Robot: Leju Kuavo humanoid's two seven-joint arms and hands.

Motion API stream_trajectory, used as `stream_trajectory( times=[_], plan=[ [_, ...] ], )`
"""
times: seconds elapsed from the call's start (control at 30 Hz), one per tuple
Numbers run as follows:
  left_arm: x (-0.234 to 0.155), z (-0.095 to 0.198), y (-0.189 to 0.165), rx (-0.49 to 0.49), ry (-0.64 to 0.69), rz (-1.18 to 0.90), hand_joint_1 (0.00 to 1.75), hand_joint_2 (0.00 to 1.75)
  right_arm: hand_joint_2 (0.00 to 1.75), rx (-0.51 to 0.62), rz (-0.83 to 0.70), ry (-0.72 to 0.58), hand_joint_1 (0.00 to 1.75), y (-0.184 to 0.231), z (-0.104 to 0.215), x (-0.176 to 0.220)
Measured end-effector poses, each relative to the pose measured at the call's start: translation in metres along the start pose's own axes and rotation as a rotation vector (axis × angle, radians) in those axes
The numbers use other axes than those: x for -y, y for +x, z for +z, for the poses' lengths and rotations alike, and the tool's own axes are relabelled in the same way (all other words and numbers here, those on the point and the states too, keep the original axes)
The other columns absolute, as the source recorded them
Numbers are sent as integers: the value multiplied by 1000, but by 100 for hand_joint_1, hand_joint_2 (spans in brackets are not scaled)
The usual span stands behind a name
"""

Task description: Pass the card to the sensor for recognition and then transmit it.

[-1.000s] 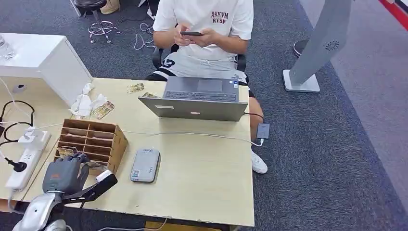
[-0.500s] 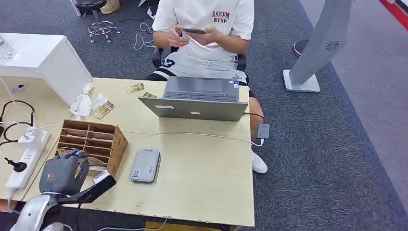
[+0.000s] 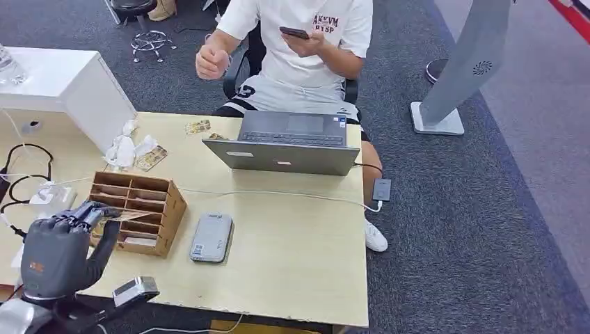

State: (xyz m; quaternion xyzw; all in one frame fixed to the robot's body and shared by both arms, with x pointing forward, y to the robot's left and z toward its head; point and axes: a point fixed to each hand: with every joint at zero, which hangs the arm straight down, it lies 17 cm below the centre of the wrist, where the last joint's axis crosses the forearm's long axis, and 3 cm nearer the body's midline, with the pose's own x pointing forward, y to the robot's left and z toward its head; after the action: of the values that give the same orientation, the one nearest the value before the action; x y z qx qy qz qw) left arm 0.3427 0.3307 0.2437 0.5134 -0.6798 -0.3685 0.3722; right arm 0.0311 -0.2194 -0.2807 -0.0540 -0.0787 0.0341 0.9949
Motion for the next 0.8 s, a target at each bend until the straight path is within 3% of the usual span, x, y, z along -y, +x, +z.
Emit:
stream_trajectory(
  times=[0.23, 0.37, 0.4, 0.57, 0.8],
  plan=[
    [-9, -32, 0, 0, 47, 12, 175, 175, 175, 6, 27, 4, 0, 0, 0, 0],
    [-14, -96, -30, -52, 146, -59, 175, 175, 175, 39, 73, 29, 0, 14, 0, -3],
    [-14, -113, -40, -60, 178, -85, 175, 0, 175, 50, 87, 34, 0, 20, -1, -3],
    [-8, -165, -73, -103, 255, -157, 175, 0, 175, 47, 132, 30, 0, 20, -3, 6],
    [15, -181, -97, -155, 221, -219, 175, 0, 175, 19, 156, 22, 0, 10, -4, 12]
  ],
)
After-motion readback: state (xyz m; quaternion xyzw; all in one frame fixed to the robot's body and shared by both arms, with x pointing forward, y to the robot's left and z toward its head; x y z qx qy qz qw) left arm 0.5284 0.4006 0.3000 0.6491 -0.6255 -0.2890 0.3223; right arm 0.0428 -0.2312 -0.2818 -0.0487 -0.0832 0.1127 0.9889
